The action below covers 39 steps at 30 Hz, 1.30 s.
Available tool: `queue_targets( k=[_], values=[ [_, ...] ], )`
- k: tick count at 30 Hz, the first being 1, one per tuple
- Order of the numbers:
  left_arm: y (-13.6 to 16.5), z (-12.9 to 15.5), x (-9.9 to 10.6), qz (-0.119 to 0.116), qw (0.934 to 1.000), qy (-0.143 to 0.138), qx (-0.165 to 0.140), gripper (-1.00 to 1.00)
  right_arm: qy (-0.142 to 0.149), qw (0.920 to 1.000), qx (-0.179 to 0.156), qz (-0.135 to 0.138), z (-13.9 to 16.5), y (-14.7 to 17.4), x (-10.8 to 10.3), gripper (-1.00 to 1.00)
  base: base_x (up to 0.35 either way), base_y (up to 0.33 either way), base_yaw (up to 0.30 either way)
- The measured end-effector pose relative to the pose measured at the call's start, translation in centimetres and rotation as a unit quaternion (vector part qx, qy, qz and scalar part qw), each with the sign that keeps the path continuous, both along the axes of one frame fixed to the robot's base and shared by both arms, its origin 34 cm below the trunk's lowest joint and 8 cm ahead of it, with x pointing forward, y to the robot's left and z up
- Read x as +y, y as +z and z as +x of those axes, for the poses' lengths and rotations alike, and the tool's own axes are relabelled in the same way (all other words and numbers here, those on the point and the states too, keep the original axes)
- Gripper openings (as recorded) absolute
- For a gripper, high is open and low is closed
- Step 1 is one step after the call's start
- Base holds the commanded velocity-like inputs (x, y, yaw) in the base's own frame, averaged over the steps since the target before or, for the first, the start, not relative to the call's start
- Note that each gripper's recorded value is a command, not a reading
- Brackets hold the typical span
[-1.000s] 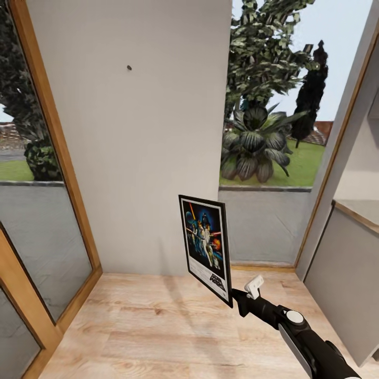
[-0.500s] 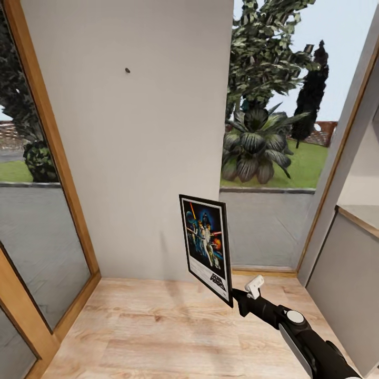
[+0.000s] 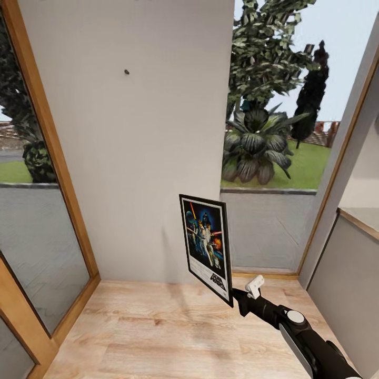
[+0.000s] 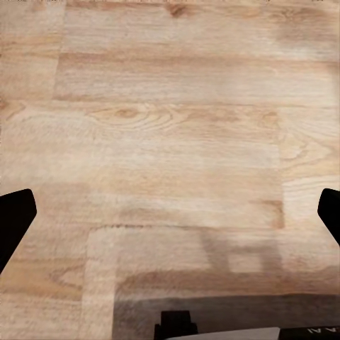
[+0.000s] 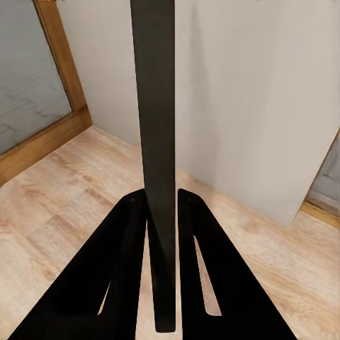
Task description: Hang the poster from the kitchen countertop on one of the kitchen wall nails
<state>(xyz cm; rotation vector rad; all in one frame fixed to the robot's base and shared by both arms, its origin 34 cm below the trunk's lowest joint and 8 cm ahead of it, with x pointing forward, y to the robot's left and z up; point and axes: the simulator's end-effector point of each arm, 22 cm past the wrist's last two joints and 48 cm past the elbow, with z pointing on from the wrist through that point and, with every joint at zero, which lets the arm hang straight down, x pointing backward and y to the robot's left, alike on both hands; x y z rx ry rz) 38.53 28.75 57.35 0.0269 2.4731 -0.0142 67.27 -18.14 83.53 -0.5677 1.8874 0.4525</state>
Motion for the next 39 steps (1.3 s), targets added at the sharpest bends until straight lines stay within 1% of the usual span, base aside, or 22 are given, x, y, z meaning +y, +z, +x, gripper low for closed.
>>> queue_targets(
  k=[39],
  values=[
    [5.1, -0.6, -0.1, 0.000, 1.0000, 0.000, 0.001, 1.00, 0.000, 1.0000, 0.001, -0.001, -0.6, 5.0, 0.0, -1.00, 0.000, 0.000, 0.000]
  ],
)
